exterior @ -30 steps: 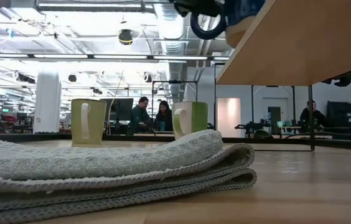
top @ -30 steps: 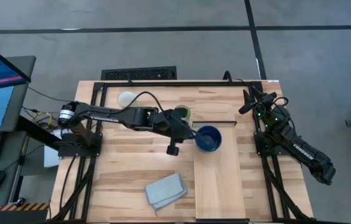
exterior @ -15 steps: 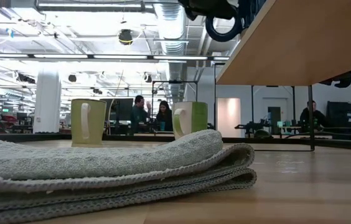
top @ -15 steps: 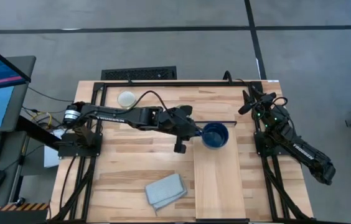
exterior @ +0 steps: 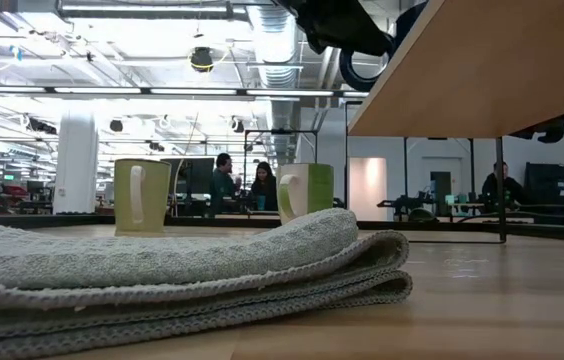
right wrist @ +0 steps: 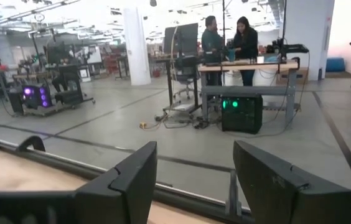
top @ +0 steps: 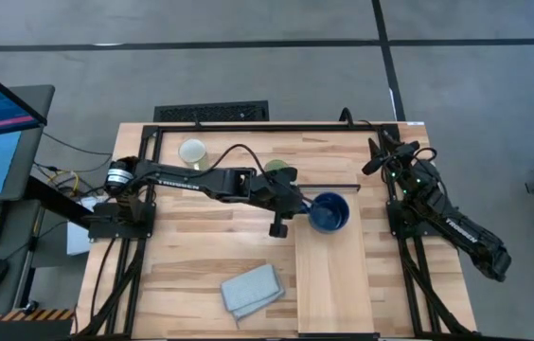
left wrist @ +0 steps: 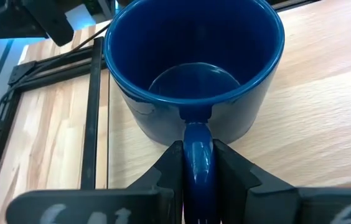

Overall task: Stack small to large cups/mugs on shelf
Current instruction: Put the blue cup on the shelf

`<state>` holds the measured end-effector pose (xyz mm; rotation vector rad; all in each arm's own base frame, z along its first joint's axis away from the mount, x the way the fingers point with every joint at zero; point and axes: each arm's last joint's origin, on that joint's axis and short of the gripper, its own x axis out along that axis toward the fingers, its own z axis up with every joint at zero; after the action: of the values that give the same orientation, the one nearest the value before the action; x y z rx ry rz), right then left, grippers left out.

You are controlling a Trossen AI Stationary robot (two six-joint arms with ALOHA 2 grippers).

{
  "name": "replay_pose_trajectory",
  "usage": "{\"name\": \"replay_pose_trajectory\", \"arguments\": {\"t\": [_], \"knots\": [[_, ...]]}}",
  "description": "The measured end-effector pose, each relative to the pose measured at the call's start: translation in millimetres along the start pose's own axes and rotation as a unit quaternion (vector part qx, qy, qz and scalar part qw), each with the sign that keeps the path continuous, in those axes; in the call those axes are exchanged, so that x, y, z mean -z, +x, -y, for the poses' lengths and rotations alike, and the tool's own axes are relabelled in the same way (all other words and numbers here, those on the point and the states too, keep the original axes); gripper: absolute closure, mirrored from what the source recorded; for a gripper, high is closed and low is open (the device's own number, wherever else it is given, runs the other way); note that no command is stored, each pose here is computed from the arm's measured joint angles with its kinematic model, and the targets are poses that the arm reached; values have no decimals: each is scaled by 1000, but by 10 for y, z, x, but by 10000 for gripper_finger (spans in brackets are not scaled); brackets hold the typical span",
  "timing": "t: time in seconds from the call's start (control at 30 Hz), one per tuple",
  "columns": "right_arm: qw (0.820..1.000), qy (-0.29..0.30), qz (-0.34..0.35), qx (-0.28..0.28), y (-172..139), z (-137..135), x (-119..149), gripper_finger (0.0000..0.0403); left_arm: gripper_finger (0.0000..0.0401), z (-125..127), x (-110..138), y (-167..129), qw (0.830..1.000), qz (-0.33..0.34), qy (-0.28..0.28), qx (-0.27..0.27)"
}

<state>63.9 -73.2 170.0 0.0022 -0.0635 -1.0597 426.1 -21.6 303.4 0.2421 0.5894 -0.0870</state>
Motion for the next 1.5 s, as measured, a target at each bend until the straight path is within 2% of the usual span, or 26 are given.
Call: {"name": "replay_pose_trajectory", "arguments": {"t": [0.13,0.33,0.47,1.03,1.5], "knots": [[1000,0,-1,0,0,0,2,168,354,-2,-7,0,1000,3,-1,-2],[1000,-1,-1,0,0,0,3,168,279,-9,-36,-10,1000,15,-18,-4],[1000,-1,-1,0,0,0,3,168,257,-7,-29,-10,1000,12,-20,-3],[1000,-1,-1,0,0,0,2,168,251,0,-9,-8,1000,2,-11,0],[1000,-1,-1,0,0,0,3,168,250,-7,16,-7,1000,-13,22,-15]]}}
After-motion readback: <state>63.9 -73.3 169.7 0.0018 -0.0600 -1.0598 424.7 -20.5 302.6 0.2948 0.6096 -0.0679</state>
